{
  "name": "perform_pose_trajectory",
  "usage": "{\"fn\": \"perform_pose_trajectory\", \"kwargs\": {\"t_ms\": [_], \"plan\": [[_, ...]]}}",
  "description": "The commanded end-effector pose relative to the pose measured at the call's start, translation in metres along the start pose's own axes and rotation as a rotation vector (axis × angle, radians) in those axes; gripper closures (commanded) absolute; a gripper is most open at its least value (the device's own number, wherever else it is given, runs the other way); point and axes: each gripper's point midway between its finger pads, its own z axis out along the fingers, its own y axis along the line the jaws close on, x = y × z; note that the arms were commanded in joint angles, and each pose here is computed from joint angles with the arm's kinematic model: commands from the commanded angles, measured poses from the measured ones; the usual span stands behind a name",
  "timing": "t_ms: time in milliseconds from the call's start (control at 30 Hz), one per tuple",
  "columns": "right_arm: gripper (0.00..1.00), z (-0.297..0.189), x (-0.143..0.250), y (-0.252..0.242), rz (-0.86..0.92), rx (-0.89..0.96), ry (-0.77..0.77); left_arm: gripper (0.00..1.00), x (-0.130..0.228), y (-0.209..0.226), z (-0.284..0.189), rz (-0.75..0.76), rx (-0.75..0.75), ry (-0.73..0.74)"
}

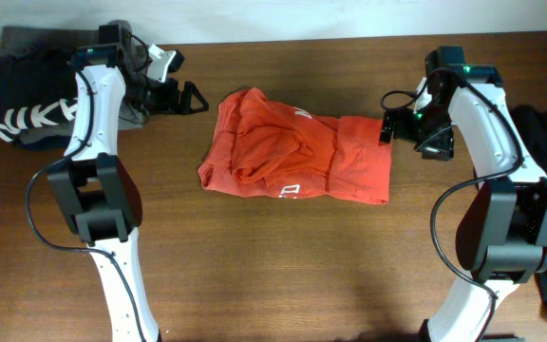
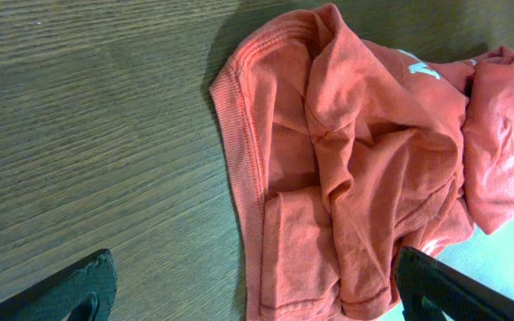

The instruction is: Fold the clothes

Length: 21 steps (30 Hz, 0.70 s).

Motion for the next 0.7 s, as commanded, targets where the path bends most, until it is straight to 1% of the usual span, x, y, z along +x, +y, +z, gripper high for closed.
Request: {"fn": "perform_pose_trajectory", "kwargs": {"t_ms": [0,267,500,667], "plan": [[0.01,0.003,0.001,-0.002,-0.006,0.010,0.005,0.01,0.002,-0.004,0.015,0.018,0.084,0.004],[0.01,0.003,0.001,-0.002,-0.006,0.010,0.004,0.01,0.034,0.011,0.050,-0.075,0.122,0.117],[0.01,0.003,0.001,-0.002,-0.007,0.010,0.004,0.01,0.042,0.012,0.064,-0.085,0.133,0.147],[0.01,0.003,0.000,-0.002,-0.007,0.010,0.004,0.01,0.044,-0.003,0.074,-0.067,0.145,0.176]]}}
